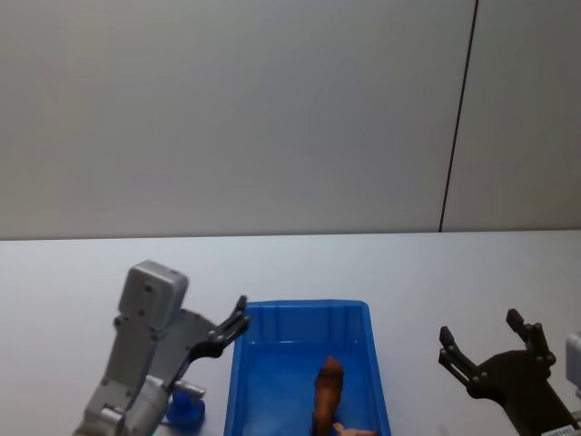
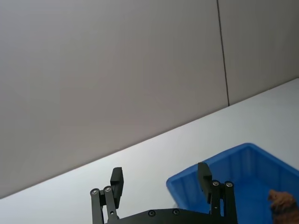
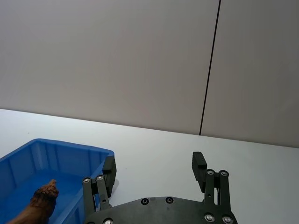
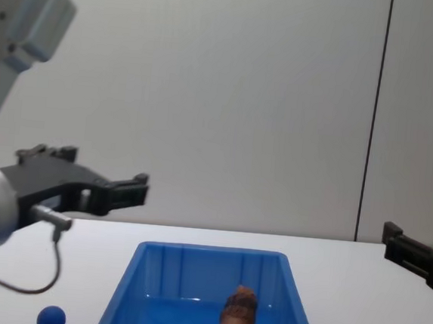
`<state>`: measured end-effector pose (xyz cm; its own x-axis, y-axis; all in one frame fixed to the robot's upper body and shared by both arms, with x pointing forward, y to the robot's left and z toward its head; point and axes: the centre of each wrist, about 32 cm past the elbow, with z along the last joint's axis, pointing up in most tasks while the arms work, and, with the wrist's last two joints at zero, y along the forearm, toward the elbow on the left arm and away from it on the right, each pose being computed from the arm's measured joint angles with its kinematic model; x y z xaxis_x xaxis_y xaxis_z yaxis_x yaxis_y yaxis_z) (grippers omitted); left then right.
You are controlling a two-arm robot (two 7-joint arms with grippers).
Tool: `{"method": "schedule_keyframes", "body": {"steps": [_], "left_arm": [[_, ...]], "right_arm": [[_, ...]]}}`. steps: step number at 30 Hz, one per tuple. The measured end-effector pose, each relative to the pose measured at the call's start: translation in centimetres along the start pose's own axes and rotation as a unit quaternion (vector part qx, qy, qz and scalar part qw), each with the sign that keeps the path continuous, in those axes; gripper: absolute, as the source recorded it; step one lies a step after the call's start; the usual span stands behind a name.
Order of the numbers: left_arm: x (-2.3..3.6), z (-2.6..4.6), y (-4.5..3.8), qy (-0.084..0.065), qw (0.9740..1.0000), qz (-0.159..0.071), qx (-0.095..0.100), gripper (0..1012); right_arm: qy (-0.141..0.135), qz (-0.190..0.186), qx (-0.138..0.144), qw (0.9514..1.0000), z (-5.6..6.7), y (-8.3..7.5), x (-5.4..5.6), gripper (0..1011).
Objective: Pick up the two dolls from the table and place them into the box.
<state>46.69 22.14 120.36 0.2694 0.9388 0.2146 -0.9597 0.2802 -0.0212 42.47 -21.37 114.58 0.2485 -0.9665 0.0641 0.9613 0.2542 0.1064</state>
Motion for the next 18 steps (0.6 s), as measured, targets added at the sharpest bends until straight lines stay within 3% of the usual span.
{"method": "schedule_keyframes", "body": {"steps": [11, 18], "left_arm": [[1.35, -0.62, 1.83, 0.011, 0.9985, 0.024, 0.047, 1001], [2.04, -1.1, 2.06, 0.022, 0.9971, 0.019, 0.07, 1001]], "right_arm": [[0.0, -0.001, 0.0, 1.0, 0.0, 0.0, 0.0, 1001], [0.0, -0.001, 0.0, 1.0, 0.0, 0.0, 0.0, 1001]]}}
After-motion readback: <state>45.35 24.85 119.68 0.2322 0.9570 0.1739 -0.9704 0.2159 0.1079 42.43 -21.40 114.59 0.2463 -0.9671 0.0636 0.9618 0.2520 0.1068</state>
